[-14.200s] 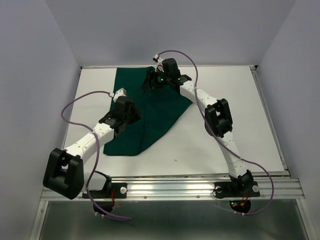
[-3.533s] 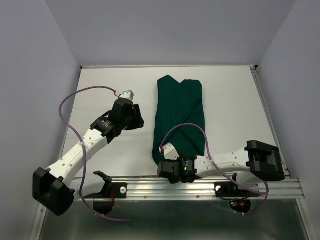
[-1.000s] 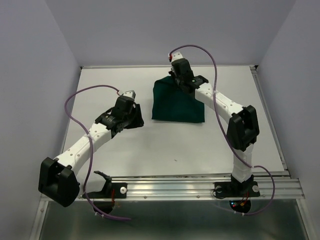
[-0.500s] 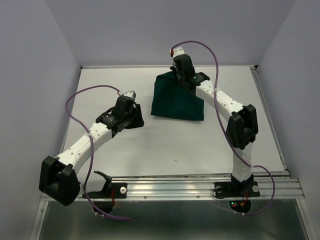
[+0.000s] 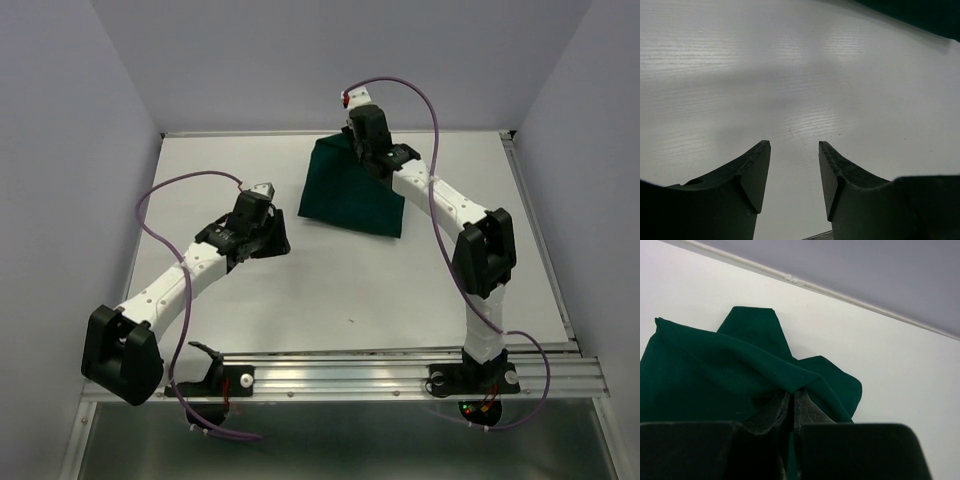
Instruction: Prepare the surgical pack
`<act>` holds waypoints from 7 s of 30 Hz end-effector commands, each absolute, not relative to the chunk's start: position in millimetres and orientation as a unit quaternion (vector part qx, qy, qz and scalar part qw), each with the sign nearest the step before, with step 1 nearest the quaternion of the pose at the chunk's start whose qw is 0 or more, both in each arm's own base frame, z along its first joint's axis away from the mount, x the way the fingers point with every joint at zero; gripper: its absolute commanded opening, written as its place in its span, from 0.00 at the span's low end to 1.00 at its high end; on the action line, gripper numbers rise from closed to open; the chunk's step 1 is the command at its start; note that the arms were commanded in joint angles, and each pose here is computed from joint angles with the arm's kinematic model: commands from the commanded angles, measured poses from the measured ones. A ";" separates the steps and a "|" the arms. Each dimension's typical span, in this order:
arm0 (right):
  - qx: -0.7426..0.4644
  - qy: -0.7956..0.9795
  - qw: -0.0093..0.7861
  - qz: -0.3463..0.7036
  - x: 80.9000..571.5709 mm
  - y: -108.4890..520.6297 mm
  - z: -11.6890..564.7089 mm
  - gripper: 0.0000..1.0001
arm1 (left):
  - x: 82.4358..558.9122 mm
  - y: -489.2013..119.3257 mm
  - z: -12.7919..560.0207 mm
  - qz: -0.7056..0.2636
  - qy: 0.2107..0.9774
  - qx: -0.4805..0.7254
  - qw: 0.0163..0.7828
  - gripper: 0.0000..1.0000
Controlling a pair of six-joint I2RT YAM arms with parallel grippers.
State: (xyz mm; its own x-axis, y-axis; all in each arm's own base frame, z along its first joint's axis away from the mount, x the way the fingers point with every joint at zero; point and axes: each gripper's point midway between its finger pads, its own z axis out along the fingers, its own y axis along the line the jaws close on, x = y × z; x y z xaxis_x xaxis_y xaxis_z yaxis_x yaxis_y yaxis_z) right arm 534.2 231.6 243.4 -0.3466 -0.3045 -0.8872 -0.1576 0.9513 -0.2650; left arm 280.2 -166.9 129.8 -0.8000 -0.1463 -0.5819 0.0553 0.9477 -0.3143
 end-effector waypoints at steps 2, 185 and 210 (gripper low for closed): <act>-0.097 0.778 0.616 -0.077 561.3 218.7 286.4 0.01 | 290.9 -173.0 142.6 -0.174 0.926 -0.017 0.333 0.54; 0.222 0.753 0.447 0.430 324.2 157.0 180.0 0.01 | 326.0 -212.1 20.0 -0.201 0.947 -0.085 0.236 0.48; 0.141 0.685 0.493 0.517 308.9 177.3 313.6 0.01 | 355.2 -215.2 41.1 -0.188 0.940 -0.088 0.270 0.46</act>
State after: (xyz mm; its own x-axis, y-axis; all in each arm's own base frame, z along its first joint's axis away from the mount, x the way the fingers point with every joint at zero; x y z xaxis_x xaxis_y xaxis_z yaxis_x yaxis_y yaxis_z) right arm 314.7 182.4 278.1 -0.5400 0.6755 -0.5021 -0.2507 0.4404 0.8621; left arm 338.3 -206.9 30.0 -0.8509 -0.2839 -0.4420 -0.0936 0.9098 -0.4043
